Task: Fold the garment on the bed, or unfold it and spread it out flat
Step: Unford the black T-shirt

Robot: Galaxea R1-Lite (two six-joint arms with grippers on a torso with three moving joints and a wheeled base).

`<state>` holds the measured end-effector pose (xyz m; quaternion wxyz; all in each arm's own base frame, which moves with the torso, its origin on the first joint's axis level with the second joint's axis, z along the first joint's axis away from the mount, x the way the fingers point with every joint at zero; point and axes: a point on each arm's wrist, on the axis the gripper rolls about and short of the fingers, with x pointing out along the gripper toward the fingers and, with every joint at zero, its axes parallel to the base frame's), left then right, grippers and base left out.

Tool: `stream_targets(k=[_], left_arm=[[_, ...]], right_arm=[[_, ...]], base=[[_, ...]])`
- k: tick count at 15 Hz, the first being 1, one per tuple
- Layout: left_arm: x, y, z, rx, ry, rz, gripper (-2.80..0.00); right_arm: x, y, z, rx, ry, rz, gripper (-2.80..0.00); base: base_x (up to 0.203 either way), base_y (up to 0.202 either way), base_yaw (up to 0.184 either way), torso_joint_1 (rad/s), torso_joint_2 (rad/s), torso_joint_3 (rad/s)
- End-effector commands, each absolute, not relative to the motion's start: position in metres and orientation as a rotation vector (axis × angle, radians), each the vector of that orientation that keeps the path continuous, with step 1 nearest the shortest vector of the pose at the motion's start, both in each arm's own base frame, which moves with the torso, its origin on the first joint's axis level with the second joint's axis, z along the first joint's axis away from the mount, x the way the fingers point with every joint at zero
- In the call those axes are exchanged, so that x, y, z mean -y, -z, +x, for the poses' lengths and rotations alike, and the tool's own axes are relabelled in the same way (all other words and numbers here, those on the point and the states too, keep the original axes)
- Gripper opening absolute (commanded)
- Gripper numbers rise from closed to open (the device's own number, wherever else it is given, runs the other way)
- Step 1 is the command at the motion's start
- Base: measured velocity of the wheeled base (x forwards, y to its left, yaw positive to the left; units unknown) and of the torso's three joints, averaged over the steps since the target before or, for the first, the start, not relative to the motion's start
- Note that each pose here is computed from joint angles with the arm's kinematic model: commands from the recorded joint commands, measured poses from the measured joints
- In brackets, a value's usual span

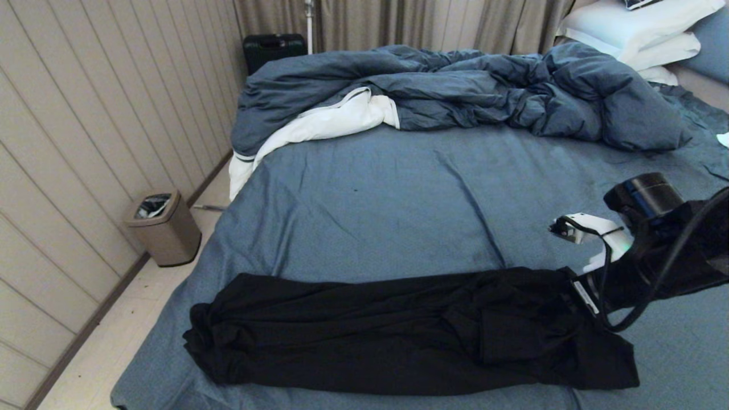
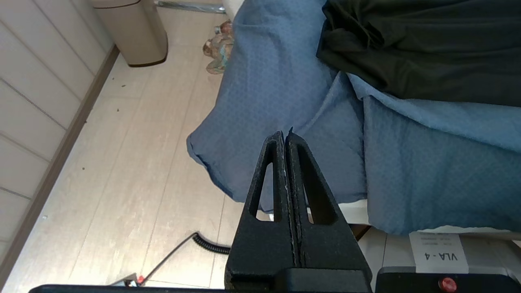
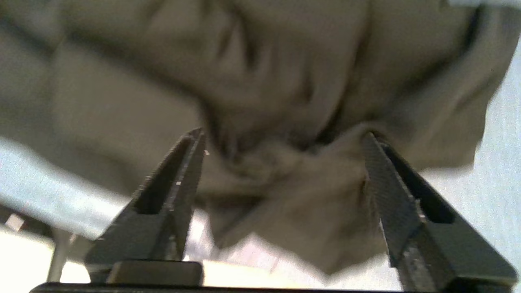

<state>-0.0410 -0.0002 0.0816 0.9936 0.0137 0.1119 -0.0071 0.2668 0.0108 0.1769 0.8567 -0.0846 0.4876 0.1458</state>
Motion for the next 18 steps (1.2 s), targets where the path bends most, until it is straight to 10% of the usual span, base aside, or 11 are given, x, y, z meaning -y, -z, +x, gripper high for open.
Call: stream_targets(k=[1, 4, 5, 18], left_arm=[[0.0, -0.081, -0.041, -0.228, 0.014, 0.028, -2.8], [0.0, -0.081, -0.041, -0.228, 0.016, 0.029, -2.8], [0.0, -0.081, -0.041, -0.228, 0.016, 0.029, -2.8], [0.0, -0.081, -0.041, -0.228, 0.016, 0.028, -2.8]], right_arm=[[-0.015, -0.159, 0.282, -1.079, -0.324, -0.181, 0.0], [-0.024, -0.151, 0.293, -1.07, -0.303, -0.229, 0.0], [-0.027, -0.151, 0.293, -1.064, -0.295, -0.244, -2.8], [-0.028, -0.193, 0.307, -0.898, -0.224, -0.153, -2.8]], base=[[0.0, 0.0, 0.0, 0.0, 0.0, 0.0], [0.0, 0.0, 0.0, 0.0, 0.0, 0.0], [0.0, 0.0, 0.0, 0.0, 0.0, 0.0], [0.0, 0.0, 0.0, 0.0, 0.0, 0.0]])
